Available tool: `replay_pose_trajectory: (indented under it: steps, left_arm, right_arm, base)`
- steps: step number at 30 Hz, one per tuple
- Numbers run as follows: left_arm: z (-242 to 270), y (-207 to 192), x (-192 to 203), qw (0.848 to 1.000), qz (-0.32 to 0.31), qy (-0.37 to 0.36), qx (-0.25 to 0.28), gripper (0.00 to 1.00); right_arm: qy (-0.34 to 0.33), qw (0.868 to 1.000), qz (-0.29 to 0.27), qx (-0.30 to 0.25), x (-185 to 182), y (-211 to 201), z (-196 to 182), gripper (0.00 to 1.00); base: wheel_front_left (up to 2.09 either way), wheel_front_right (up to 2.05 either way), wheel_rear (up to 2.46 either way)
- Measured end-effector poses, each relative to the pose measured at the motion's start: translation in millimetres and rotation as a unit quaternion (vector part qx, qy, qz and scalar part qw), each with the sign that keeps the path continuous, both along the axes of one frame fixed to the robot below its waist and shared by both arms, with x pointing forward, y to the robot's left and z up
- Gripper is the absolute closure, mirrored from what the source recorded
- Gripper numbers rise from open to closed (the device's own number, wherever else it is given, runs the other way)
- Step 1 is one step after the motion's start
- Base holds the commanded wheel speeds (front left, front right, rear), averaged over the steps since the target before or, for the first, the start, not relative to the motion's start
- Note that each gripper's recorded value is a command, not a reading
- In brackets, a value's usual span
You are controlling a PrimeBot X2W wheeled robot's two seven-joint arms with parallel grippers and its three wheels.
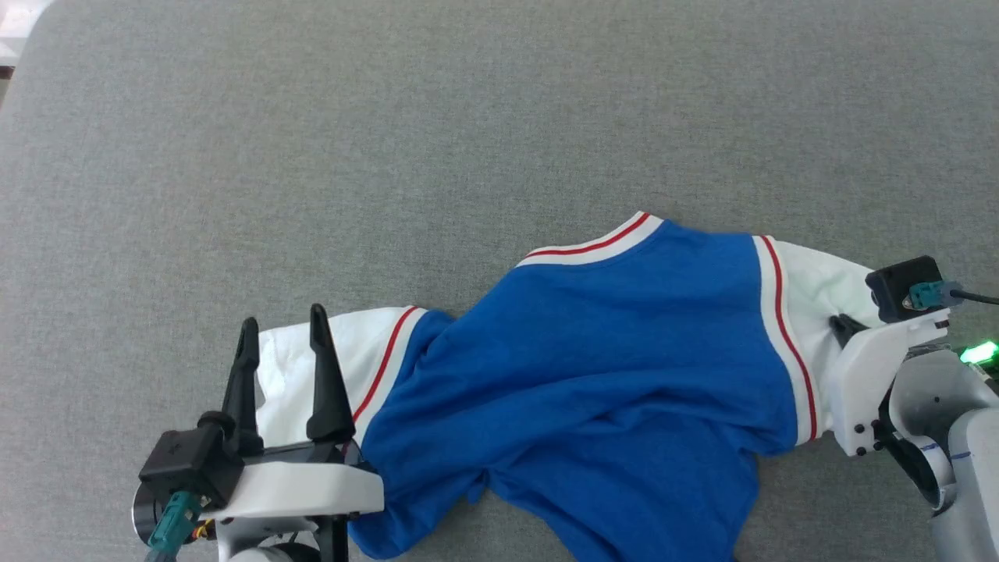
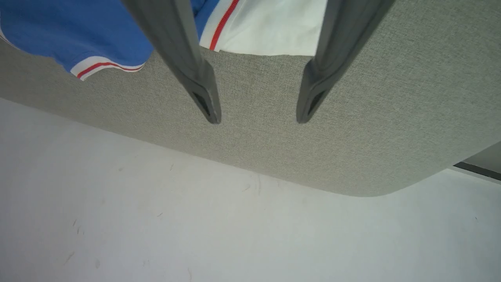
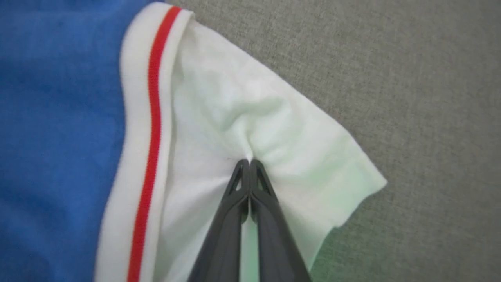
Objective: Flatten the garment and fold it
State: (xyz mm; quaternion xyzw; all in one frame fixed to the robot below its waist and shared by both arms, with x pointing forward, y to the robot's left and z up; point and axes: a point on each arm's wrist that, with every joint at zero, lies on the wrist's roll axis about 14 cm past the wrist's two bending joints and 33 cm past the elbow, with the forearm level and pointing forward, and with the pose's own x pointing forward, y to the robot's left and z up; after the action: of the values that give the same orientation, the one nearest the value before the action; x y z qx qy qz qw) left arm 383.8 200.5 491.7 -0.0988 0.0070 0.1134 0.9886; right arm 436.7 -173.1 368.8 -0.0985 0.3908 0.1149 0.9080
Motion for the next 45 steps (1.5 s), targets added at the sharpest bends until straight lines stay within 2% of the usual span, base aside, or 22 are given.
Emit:
replay_pose_trajectory:
  steps: [3,10,13,14,15,16,20,23,25,27,29,33,36,39,41,45]
  left_arm:
    - [3.7,-1.7,1.2,1.0,-0.003,-0.006,0.0,0.0]
    - [14.9,-9.3,7.5,1.0,-0.015,-0.024,-0.004,0.0]
    - [12.5,-11.5,8.1,1.0,-0.019,-0.019,-0.006,0.0]
    - [12.0,-12.1,8.3,1.0,-0.019,-0.019,-0.007,0.0]
    - [11.0,-12.6,8.4,1.0,-0.02,-0.017,-0.007,0.0]
    - [10.4,-13.3,8.4,1.0,-0.022,-0.016,-0.007,0.0]
    - [11.5,-18.4,7.6,0.999,-0.033,-0.014,-0.007,0.0]
    - [17.1,-19.8,6.4,0.999,-0.041,-0.02,0.006,0.0]
    - [20.3,-20.6,6.0,0.998,-0.048,-0.023,0.018,0.0]
    - [21.0,-23.1,6.2,0.998,-0.054,-0.024,0.022,0.0]
    - [18.9,-26.0,6.2,0.997,-0.063,-0.018,0.029,0.0]
    - [14.0,-34.5,8.9,0.994,-0.09,-0.009,0.06,0.0]
    - [4.4,-40.7,13.5,0.989,-0.116,0.013,0.089,0.0]
    - [-12.0,-47.7,23.7,0.98,-0.151,0.059,0.112,0.0]
    - [-34.0,-51.2,27.9,0.965,-0.187,0.119,0.138,0.0]
    - [-61.8,-48.7,37.0,0.943,-0.215,0.205,0.15,0.0]
  right_arm:
    - [-0.02,1.0,-0.007,-0.018,5.0,-13.0,6.3,1.0]
    - [-0.07,0.986,-0.061,-0.136,24.0,-110.5,35.7,1.0]
    - [-0.093,0.983,-0.074,-0.141,32.0,-123.6,44.8,1.0]
    - [-0.097,0.983,-0.078,-0.138,32.4,-125.6,44.5,0.76]
    - [-0.098,0.983,-0.083,-0.134,31.8,-126.6,43.5,0.14]
    - [-0.1,0.983,-0.086,-0.128,30.8,-125.4,42.3,0.0]
    - [-0.155,0.98,-0.104,-0.061,36.8,-105.2,58.0,0.0]
    - [-0.26,0.959,-0.111,0.001,43.3,-81.9,105.3,0.0]
    - [-0.314,0.941,-0.118,0.036,32.6,-69.0,128.9,0.0]
    - [-0.343,0.928,-0.134,0.056,12.7,-64.3,138.9,0.0]
    - [-0.352,0.922,-0.151,0.062,-8.7,-65.4,138.8,0.0]
    - [-0.35,0.919,-0.168,0.071,-37.2,-71.3,135.0,0.0]
    - [-0.347,0.915,-0.181,0.093,-45.6,-73.4,131.9,0.0]
    - [-0.352,0.913,-0.183,0.089,-48.4,-76.0,134.5,0.0]
    - [-0.349,0.915,-0.181,0.091,-48.8,-73.6,133.1,0.0]
    - [-0.336,0.92,-0.181,0.089,-48.0,-72.4,128.1,0.0]
  base:
    - [0.0,0.0,0.0]
    - [0.0,0.0,0.0]
    - [0.0,0.0,0.0]
    - [0.0,0.0,0.0]
    - [0.0,0.0,0.0]
    - [0.0,0.0,0.0]
    - [0.0,0.0,0.0]
    - [0.0,0.0,0.0]
    - [0.0,0.0,0.0]
    - [0.0,0.0,0.0]
    - [0.0,0.0,0.0]
    - [0.0,0.0,0.0]
    - [0.0,0.0,0.0]
    - [0.0,0.0,0.0]
    - [0.0,0.0,0.0]
    - [0.0,0.0,0.0]
